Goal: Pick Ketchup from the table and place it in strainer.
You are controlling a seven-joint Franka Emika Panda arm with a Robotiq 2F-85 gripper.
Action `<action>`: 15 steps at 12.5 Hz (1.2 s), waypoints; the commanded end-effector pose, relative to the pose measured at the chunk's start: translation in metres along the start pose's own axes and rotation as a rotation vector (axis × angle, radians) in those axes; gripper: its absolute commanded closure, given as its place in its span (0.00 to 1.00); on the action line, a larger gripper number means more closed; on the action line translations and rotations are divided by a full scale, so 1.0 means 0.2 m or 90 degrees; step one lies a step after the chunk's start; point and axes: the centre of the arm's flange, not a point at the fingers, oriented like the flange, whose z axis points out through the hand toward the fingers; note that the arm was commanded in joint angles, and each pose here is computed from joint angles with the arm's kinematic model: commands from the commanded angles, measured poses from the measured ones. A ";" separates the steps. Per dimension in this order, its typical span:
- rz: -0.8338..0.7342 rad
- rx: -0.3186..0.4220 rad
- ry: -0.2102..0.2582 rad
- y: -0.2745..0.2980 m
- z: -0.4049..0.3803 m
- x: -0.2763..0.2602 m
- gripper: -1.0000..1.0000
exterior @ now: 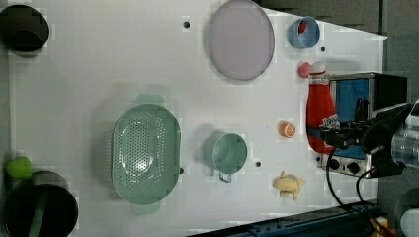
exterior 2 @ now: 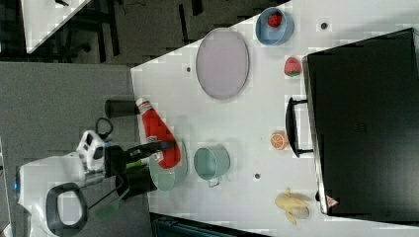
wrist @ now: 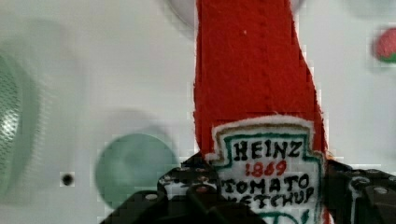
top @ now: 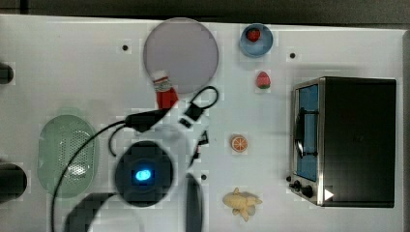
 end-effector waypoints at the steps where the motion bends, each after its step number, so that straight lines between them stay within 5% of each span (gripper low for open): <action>1: 0.054 0.012 -0.047 -0.42 0.12 -0.02 0.38; 4: 0.114 0.039 -0.055 -0.76 0.19 -0.03 0.38; 7: 0.148 0.075 -0.025 -1.01 0.31 -0.02 0.38; 15: 0.231 0.201 -0.065 -1.41 0.79 -0.06 0.38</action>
